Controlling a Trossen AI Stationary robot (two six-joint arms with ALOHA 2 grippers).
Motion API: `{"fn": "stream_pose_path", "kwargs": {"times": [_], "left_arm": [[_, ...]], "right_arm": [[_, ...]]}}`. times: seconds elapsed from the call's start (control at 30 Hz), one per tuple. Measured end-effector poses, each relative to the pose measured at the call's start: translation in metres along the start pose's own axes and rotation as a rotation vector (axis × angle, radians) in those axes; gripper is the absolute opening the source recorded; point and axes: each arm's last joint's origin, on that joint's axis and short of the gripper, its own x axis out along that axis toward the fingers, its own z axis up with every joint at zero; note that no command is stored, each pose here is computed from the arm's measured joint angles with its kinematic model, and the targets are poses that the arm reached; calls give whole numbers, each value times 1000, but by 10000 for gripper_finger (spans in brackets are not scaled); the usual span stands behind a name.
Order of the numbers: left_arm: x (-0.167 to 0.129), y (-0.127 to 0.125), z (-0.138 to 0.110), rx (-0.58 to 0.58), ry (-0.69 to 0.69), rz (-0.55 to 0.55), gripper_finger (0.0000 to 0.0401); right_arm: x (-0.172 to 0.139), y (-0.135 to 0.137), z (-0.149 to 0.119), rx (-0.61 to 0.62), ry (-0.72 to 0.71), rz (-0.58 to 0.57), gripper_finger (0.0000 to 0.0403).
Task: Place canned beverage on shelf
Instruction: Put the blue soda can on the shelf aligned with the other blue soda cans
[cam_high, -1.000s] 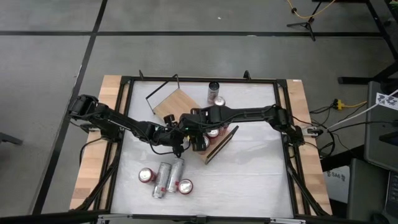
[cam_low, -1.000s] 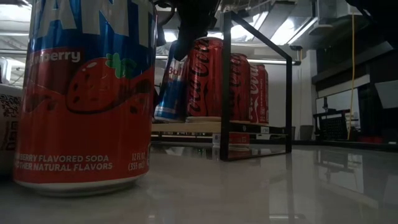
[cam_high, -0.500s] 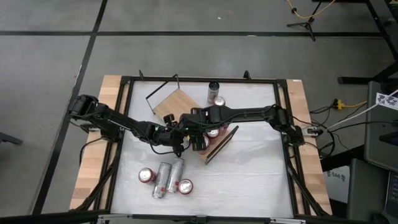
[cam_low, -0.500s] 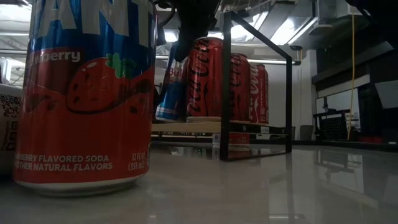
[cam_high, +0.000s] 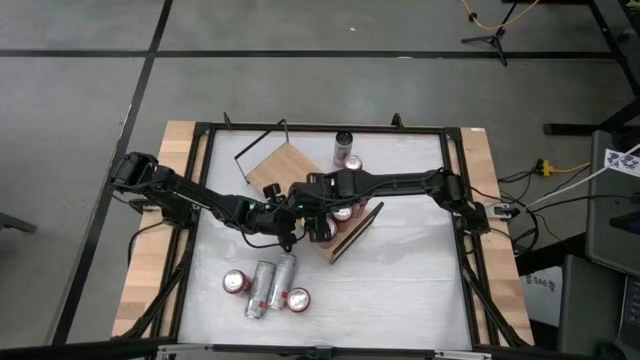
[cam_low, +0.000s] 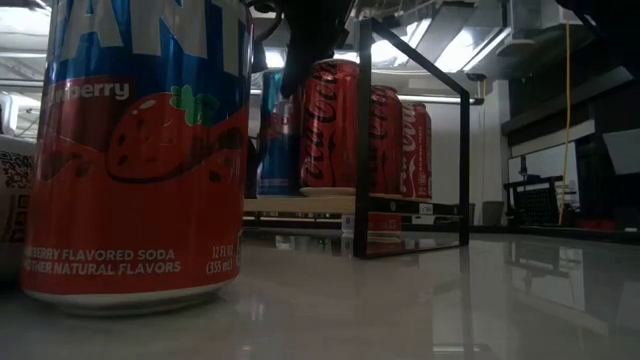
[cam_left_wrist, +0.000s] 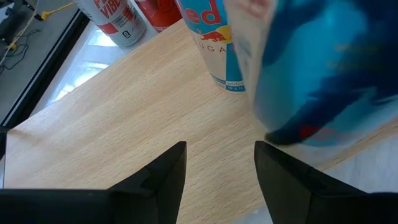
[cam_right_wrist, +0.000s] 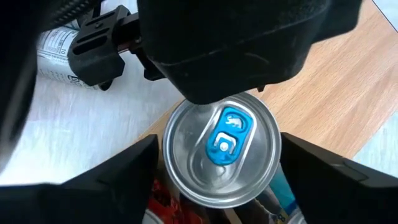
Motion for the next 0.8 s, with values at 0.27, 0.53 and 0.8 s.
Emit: {"fn": "stream_pose_path", "kwargs": {"times": [0.27,0.53,0.8], "left_arm": [[0,0,0,0,1,0,181],[0,0,0,4,1,1,181],[-2,2,1,9,-4,7,181]], "right_arm": [[0,0,0,0,-1,0,354],[0,0,0,0,0,0,355],[0,0,0,0,1,-5,356]]}}
